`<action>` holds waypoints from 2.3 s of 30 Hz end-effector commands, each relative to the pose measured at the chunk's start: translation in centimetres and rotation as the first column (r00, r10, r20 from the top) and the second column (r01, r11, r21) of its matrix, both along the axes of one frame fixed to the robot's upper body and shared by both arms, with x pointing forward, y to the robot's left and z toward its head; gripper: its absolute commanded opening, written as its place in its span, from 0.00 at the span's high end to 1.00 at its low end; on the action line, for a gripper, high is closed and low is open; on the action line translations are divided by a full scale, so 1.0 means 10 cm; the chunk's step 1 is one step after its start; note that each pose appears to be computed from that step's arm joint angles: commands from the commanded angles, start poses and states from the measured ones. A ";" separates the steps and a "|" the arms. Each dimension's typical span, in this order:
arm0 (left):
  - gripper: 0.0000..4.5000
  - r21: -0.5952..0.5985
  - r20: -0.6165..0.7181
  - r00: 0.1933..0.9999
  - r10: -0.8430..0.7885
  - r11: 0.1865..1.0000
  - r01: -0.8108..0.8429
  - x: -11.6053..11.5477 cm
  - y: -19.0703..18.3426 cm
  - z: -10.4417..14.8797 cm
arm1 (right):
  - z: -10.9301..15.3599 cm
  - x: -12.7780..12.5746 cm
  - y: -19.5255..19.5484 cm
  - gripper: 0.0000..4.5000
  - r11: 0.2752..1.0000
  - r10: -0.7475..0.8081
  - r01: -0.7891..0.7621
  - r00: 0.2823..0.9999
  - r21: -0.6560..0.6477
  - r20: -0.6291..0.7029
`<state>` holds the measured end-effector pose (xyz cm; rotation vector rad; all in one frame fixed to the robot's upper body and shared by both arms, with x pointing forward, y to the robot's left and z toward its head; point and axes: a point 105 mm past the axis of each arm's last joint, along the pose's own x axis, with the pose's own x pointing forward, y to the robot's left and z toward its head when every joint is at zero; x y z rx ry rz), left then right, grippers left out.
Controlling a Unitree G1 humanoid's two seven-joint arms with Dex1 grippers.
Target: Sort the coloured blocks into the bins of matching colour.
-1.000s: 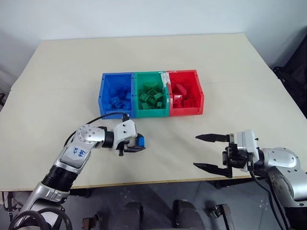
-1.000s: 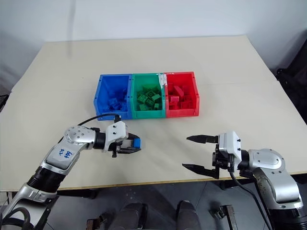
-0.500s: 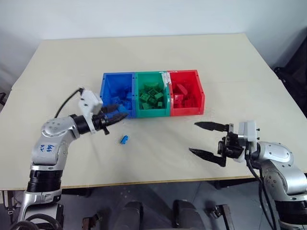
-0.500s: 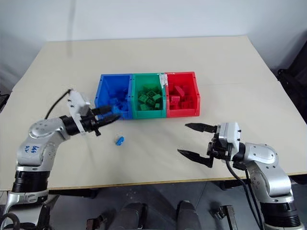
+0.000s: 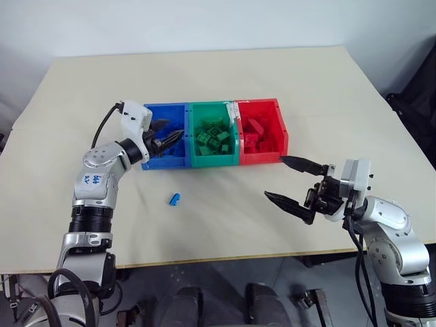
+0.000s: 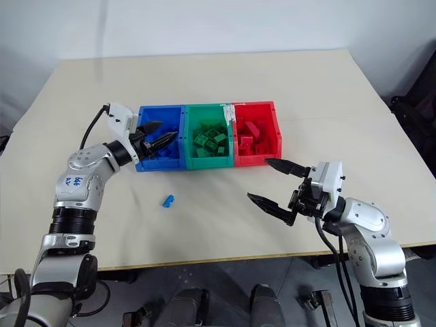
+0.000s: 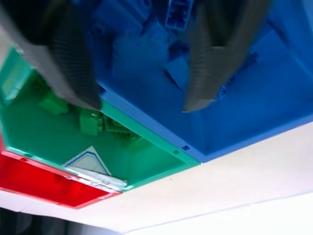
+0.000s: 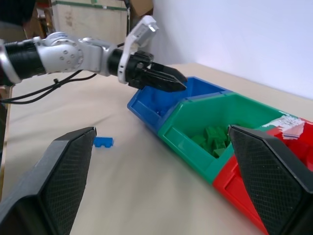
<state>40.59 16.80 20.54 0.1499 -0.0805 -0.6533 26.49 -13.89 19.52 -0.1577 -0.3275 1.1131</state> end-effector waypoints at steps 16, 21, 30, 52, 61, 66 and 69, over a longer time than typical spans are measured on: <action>0.00 0.271 -0.025 0.999 0.044 0.962 -0.036 -1.53 1.48 -0.28 | -0.21 -0.01 -0.03 0.00 0.968 0.190 -0.192 0.981 -0.161 -0.026; 0.00 0.284 -0.115 0.993 -0.020 0.957 0.052 -1.86 1.48 -0.46 | -0.34 -0.08 -0.04 0.00 0.936 0.263 -0.274 0.962 -0.222 -0.078; 0.00 0.236 -0.140 0.982 -0.124 0.959 0.155 -1.80 1.02 -0.59 | -0.31 -0.09 -0.15 0.00 0.931 0.246 -0.262 0.965 -0.255 -0.094; 0.00 0.272 -0.369 0.923 0.112 0.962 -0.008 -1.25 0.02 -0.99 | -0.36 -0.07 -0.20 0.00 0.943 0.179 -0.186 0.983 -0.275 -0.049; 0.57 0.261 -0.355 0.930 0.099 0.965 -0.003 -1.10 -0.02 -1.09 | -0.37 -0.05 -0.12 0.00 0.949 0.177 -0.178 0.984 -0.261 -0.027; 0.91 0.266 -0.360 0.930 0.073 0.964 0.027 -1.11 -0.01 -1.11 | -0.37 -0.04 -0.10 0.00 0.952 0.172 -0.172 0.985 -0.254 -0.023; 0.92 0.208 -0.329 0.943 0.039 0.978 0.032 -1.10 0.02 -1.04 | -0.38 -0.04 -0.10 0.00 0.953 0.168 -0.169 0.985 -0.251 -0.024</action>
